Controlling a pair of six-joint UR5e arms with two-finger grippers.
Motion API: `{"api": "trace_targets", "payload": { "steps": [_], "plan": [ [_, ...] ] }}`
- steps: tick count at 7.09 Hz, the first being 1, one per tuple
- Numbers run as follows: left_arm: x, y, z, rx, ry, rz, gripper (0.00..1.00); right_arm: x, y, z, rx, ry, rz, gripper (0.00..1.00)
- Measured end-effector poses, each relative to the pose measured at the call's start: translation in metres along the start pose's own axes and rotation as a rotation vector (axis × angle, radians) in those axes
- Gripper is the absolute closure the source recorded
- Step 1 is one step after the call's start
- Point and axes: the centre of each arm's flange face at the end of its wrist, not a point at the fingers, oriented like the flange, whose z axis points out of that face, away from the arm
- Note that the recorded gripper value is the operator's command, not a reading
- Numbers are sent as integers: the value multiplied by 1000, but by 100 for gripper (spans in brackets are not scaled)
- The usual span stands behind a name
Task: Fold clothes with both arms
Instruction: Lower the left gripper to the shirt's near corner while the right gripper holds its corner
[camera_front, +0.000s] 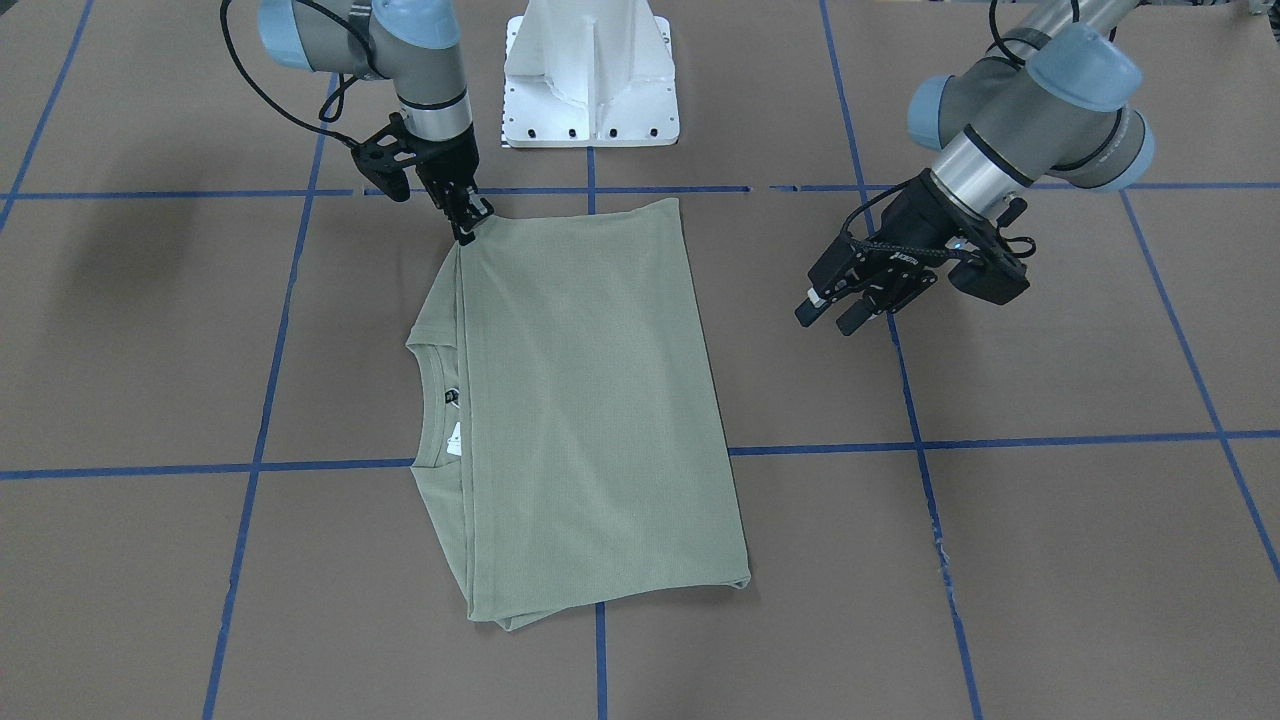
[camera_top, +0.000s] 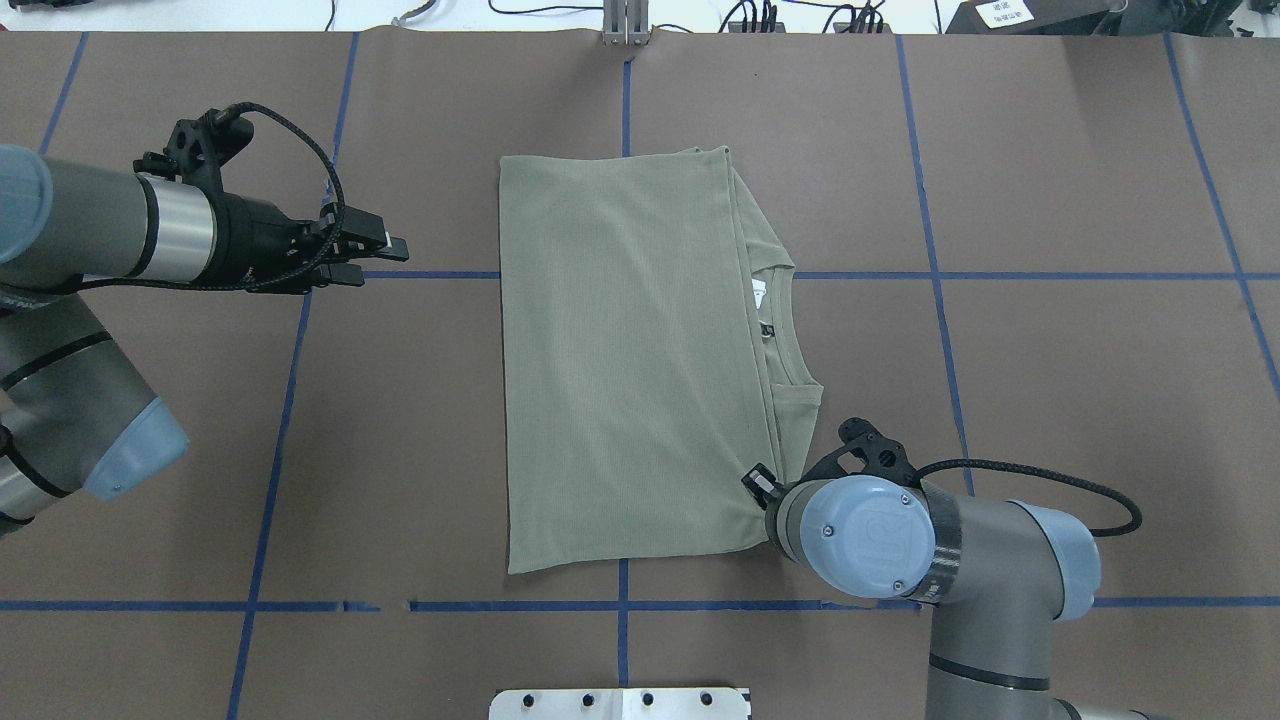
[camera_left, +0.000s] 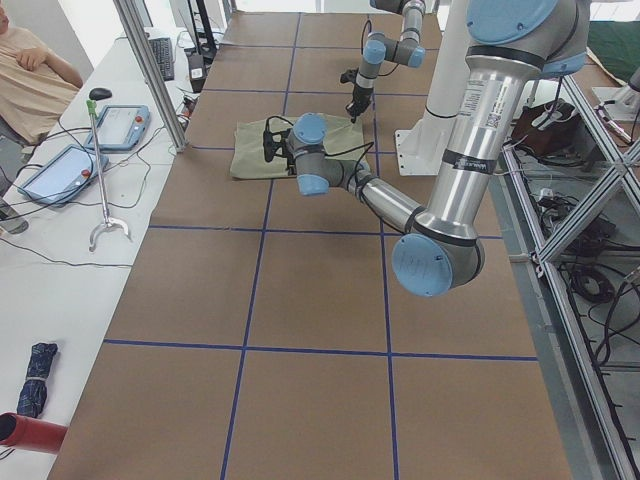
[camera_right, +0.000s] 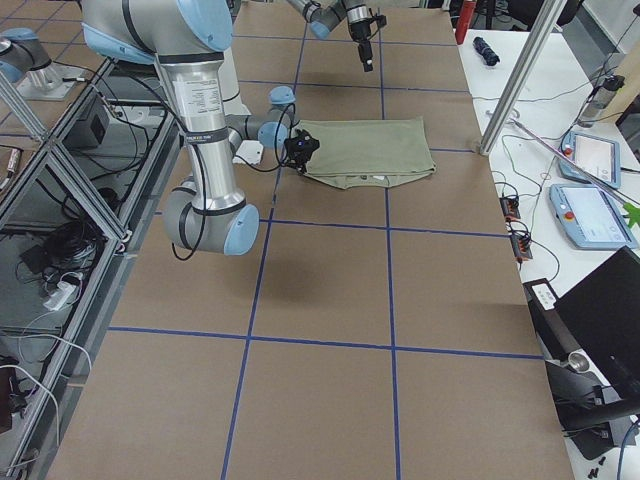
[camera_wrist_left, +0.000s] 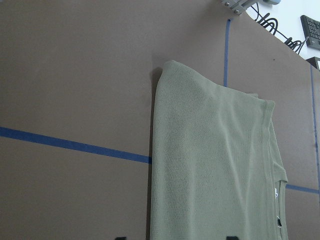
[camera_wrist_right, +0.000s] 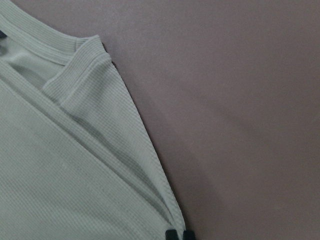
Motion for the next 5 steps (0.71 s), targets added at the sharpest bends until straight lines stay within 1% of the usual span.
{"api": "trace_targets", "payload": {
  "steps": [1, 2, 3, 4, 5],
  "plan": [
    [6, 7, -1, 15, 14, -76, 28, 0, -1, -5, -5, -6, 1, 100],
    [17, 30, 2, 28, 39, -172, 28, 0, -1, -10, -12, -12, 1, 100],
    [24, 67, 9, 37, 60, -262, 28, 1, -1, -15, -18, -17, 1, 100],
    [26, 108, 20, 49, 60, -334, 28, 1, -1, -18, -23, -21, 0, 100],
    [25, 145, 32, 59, 30, -379, 27, 0, -1, -20, -26, -23, 0, 100]
  ]
}}
